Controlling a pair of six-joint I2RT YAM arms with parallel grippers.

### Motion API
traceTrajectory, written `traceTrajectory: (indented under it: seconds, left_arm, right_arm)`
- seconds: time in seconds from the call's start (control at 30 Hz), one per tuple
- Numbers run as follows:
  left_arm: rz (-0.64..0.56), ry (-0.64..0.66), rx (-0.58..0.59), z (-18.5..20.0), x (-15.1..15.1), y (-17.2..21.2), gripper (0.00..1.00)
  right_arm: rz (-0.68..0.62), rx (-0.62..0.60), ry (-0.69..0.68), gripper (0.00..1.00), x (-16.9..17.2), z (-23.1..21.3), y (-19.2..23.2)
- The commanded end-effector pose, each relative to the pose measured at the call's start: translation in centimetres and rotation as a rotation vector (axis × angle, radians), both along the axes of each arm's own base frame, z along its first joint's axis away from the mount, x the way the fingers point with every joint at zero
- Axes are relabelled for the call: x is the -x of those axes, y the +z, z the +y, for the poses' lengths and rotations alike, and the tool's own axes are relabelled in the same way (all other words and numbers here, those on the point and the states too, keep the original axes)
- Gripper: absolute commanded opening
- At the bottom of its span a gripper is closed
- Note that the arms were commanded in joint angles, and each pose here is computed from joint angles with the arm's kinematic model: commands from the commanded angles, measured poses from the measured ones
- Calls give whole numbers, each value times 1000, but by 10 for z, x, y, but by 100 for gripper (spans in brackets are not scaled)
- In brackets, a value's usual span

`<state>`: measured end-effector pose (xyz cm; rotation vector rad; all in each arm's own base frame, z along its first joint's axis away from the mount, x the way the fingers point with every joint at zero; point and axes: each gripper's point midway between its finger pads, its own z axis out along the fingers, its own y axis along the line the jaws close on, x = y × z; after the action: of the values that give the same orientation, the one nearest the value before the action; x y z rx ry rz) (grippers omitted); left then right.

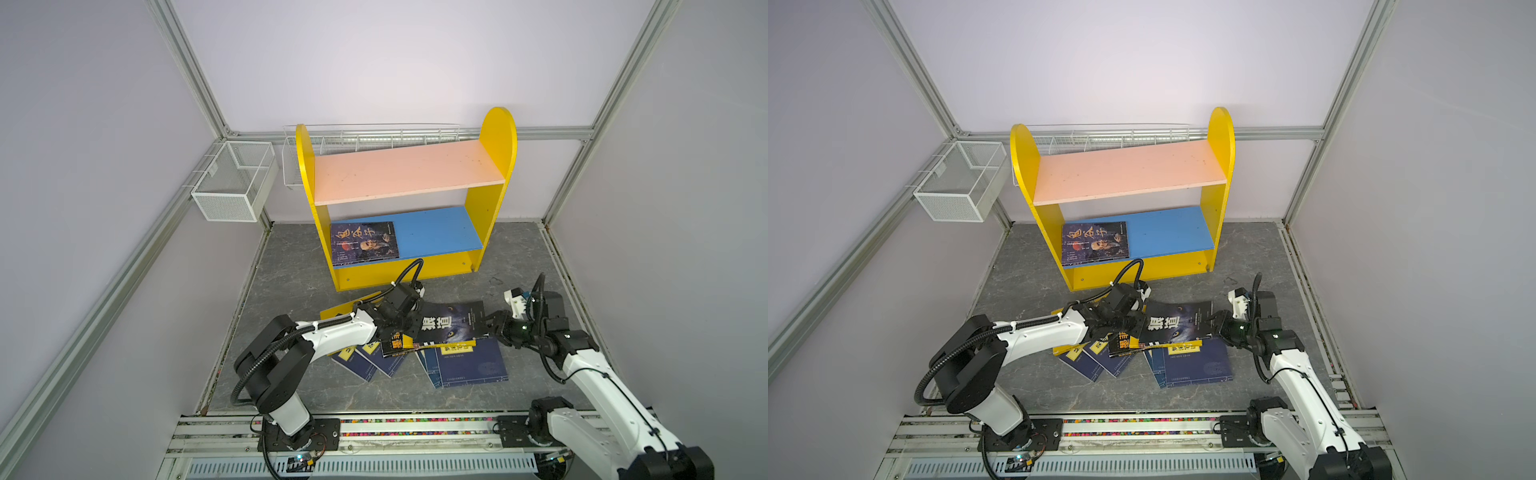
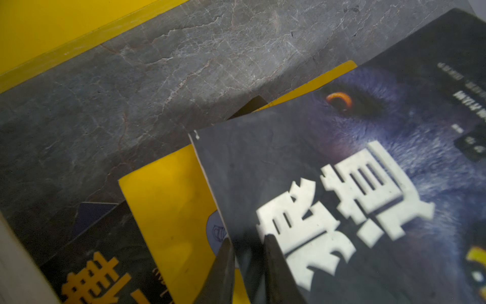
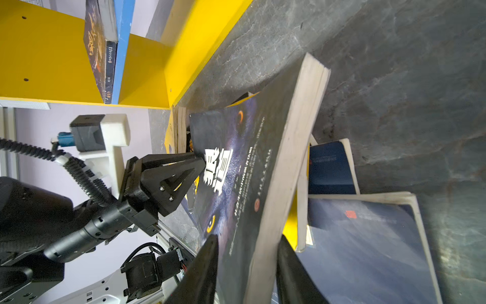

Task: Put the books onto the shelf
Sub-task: 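Grasp the wolf-eye book with the right gripper while the left holds its edge, then carry the wolf-eye book to the blue shelf while the left gripper withdraws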

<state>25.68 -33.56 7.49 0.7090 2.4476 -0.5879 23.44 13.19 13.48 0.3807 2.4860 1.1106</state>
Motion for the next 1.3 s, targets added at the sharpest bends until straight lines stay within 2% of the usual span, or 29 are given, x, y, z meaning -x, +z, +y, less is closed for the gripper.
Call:
traceTrajectory:
  seconds: [0.0, 0.1, 0.23, 0.43, 0.53, 0.63, 0.67, 0.8, 0.93, 1.03, 1.13, 1.2, 1.27]
  left_arm:
    - [131, -119, -67, 3, 37, -37, 20]
    - [130, -134, -45, 0, 39, -34, 11]
    - [128, -156, -17, -5, 41, -30, 10]
    - [114, -144, -11, -4, 39, -26, 12]
    - [99, -85, 15, 3, 29, -16, 22]
    - [78, -21, 94, 14, 17, 2, 47]
    - [61, 17, 114, 22, 11, 9, 53]
    - [-28, 227, 190, 63, -10, 38, 62]
    - [-192, 560, 279, 125, -23, 75, 75]
    - [-248, 799, 352, 171, -20, 87, 77]
    - [-260, 915, 395, 197, -13, 95, 77]
    - [-267, 1020, 382, 220, -8, 93, 77]
    - [-248, 1155, 309, 250, 2, 80, 77]
  right_arm:
    - [-54, -58, 9, 36, -10, 8, 20]
    - [-45, -54, -17, 33, -12, 6, 16]
    - [-52, -78, -26, 30, -14, 8, 17]
    - [-75, -54, -43, 16, -17, 5, 21]
    - [-96, -30, -53, 8, -18, 2, 28]
    - [-144, -25, -51, 6, -21, 1, 42]
    - [-162, -28, -47, 6, -22, 2, 48]
    - [-288, -82, -20, 6, -31, 10, 89]
    - [-443, -100, -4, 6, -43, 19, 140]
    - [-508, -117, 42, 6, -53, 41, 167]
    - [-580, -156, 73, 6, -68, 65, 192]
    - [-619, -195, 82, 6, -79, 80, 204]
    - [-647, -221, 79, 6, -94, 96, 212]
